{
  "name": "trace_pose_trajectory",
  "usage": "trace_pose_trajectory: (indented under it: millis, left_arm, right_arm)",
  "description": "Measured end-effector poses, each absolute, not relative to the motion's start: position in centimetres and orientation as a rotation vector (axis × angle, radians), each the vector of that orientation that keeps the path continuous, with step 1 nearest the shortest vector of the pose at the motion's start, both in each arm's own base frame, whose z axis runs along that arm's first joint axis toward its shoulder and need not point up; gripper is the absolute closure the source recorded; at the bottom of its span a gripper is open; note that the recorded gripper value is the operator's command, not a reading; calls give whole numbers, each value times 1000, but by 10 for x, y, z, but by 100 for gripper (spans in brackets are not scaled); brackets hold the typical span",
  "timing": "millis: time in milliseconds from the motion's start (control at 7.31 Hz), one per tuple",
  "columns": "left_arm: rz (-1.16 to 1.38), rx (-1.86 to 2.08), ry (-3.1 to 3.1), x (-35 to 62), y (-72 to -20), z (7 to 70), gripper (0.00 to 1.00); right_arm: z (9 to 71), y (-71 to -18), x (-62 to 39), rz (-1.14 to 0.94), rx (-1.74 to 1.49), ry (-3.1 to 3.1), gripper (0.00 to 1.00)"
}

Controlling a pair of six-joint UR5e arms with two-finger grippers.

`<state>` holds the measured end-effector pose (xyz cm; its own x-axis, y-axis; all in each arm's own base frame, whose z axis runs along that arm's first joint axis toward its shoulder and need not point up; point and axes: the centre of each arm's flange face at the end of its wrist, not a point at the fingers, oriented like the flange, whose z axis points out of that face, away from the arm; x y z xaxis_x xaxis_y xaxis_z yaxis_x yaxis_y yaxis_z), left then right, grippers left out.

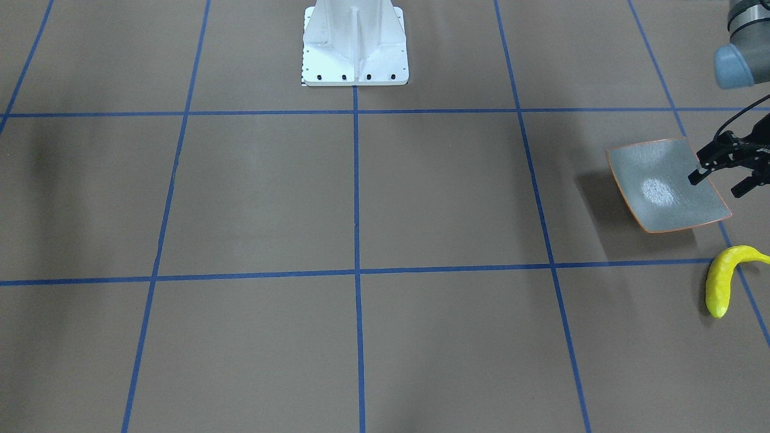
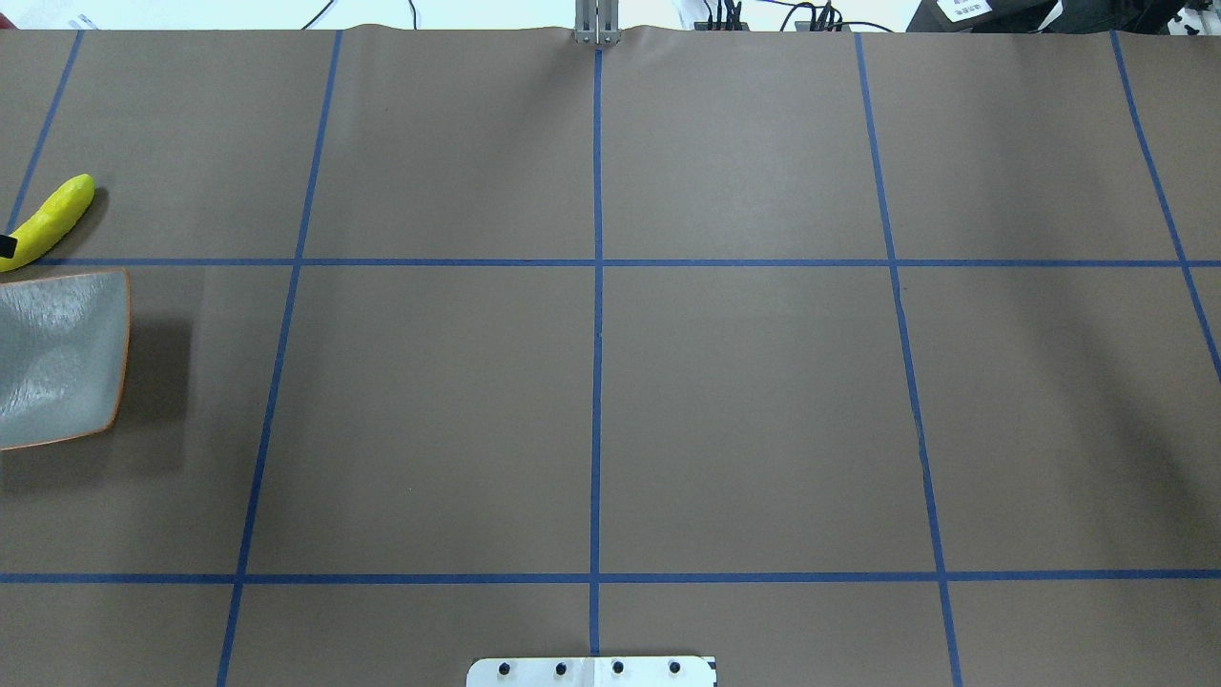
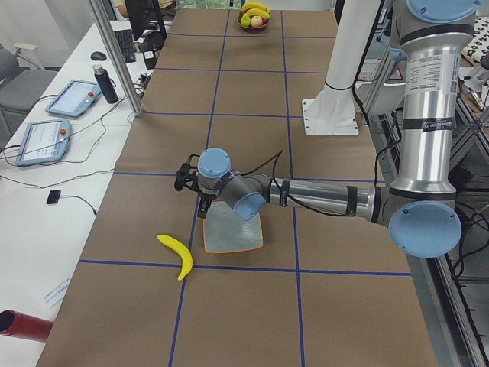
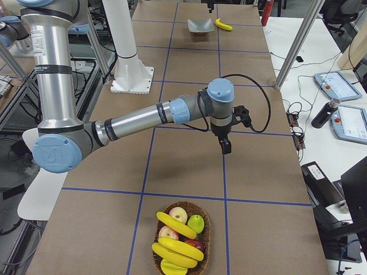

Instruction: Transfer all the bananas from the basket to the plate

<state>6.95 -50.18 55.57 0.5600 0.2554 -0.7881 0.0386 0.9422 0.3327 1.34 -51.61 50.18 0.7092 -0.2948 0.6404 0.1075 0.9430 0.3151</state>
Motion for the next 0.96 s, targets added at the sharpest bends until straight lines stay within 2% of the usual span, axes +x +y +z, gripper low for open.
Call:
trace_pose_trajectory:
  millis: [547, 958]
  left_arm:
    - [277, 381, 868, 27, -511, 571, 0]
    - [257, 356, 838, 27, -543, 594, 0]
  right_arm:
    - [601, -472, 71, -304, 214, -672, 0]
    - [609, -462, 80, -231, 188, -672, 0]
